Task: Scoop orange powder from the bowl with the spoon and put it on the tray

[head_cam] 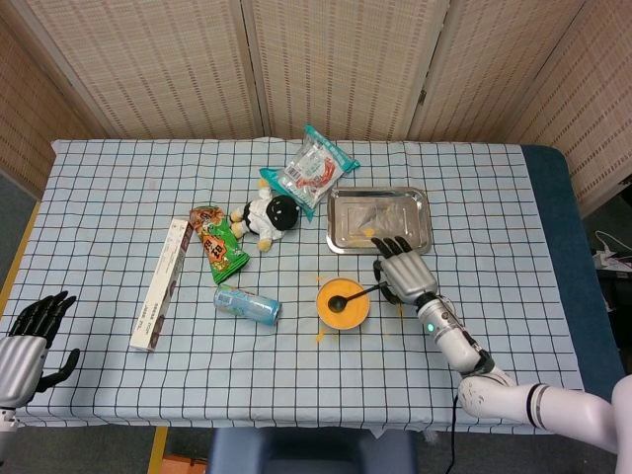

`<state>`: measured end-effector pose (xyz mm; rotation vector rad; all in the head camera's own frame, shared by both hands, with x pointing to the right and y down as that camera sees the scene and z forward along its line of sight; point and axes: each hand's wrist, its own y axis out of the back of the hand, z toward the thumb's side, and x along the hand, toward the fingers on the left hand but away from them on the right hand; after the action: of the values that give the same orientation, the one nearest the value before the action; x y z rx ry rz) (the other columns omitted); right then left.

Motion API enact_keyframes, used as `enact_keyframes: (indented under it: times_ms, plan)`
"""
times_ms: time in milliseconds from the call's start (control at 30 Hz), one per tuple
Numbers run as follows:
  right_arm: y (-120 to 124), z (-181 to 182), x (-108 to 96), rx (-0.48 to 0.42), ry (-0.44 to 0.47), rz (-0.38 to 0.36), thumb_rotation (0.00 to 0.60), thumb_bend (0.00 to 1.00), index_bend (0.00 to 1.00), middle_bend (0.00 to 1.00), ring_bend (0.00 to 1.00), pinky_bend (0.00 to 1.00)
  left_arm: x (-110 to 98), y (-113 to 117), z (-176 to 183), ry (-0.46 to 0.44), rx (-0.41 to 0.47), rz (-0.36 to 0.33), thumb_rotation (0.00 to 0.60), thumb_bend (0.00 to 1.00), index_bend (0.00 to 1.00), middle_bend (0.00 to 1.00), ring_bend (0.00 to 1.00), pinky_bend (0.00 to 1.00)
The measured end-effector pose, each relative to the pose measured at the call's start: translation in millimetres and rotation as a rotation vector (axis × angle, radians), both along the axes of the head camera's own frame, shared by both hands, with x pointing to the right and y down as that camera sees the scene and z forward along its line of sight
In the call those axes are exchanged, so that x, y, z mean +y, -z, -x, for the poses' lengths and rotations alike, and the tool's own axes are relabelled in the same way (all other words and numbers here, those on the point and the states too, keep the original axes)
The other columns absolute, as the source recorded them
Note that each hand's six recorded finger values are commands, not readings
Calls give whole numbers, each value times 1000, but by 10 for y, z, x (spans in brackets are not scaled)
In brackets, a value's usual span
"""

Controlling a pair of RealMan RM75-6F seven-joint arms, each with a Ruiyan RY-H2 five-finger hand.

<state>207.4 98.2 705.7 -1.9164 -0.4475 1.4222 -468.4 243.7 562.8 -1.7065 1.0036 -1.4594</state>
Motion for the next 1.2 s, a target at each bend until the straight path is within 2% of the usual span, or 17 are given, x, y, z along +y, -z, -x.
enact_keyframes:
  times_ms: [1200]
  plan:
    - [-41,-26,35,24,-2,17,600,371,529,0,0,0,7,19,-11,-3,5,7,600,436,0,0,0,84]
